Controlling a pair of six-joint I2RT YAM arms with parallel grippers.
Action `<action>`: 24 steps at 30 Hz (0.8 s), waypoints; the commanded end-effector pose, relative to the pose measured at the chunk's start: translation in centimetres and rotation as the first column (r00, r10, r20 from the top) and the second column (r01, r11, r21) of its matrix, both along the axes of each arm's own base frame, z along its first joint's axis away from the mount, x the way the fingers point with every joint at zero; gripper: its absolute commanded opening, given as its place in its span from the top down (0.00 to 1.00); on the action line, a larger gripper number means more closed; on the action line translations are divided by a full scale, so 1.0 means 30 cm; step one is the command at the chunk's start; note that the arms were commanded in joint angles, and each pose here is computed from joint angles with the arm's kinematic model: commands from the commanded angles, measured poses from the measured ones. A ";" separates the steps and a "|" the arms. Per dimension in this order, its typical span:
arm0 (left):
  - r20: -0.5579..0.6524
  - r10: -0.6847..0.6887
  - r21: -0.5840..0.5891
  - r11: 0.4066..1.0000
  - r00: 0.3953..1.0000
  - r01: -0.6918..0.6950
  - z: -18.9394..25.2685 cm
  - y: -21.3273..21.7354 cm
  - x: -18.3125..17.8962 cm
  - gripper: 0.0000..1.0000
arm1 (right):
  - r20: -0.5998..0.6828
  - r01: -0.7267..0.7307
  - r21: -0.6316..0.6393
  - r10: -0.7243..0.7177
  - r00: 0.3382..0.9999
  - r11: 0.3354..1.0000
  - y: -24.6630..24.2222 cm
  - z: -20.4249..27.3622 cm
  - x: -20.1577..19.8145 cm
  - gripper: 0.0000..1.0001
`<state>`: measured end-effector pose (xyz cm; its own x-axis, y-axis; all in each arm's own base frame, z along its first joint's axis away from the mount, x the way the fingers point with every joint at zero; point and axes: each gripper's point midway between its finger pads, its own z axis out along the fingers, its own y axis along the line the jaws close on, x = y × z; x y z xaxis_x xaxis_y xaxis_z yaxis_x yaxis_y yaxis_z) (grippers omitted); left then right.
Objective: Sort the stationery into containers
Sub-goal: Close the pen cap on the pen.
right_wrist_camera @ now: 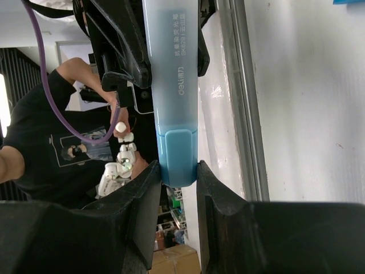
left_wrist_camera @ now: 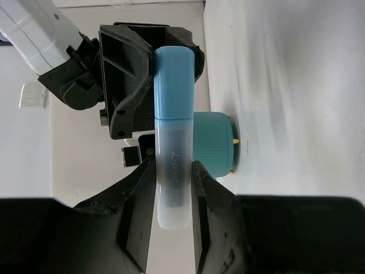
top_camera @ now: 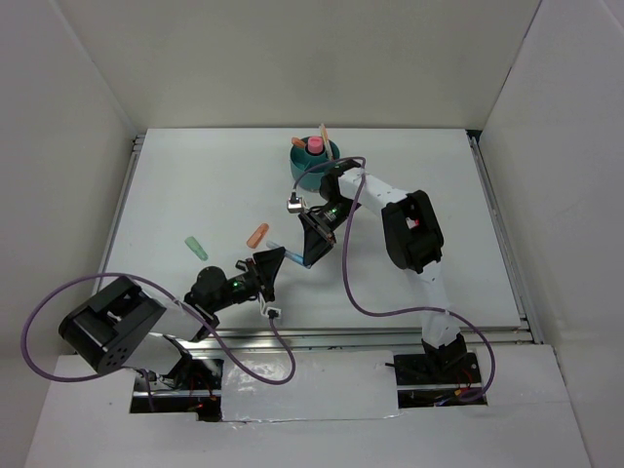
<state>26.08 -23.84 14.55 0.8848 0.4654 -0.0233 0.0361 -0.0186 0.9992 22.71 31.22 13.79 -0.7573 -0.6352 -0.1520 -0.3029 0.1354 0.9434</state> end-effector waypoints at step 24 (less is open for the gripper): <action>0.264 -0.340 -0.073 0.926 0.903 0.370 0.116 -0.193 -0.214 0.57 | 0.040 0.080 0.271 -0.095 0.995 0.959 0.046 0.110 0.060 1.00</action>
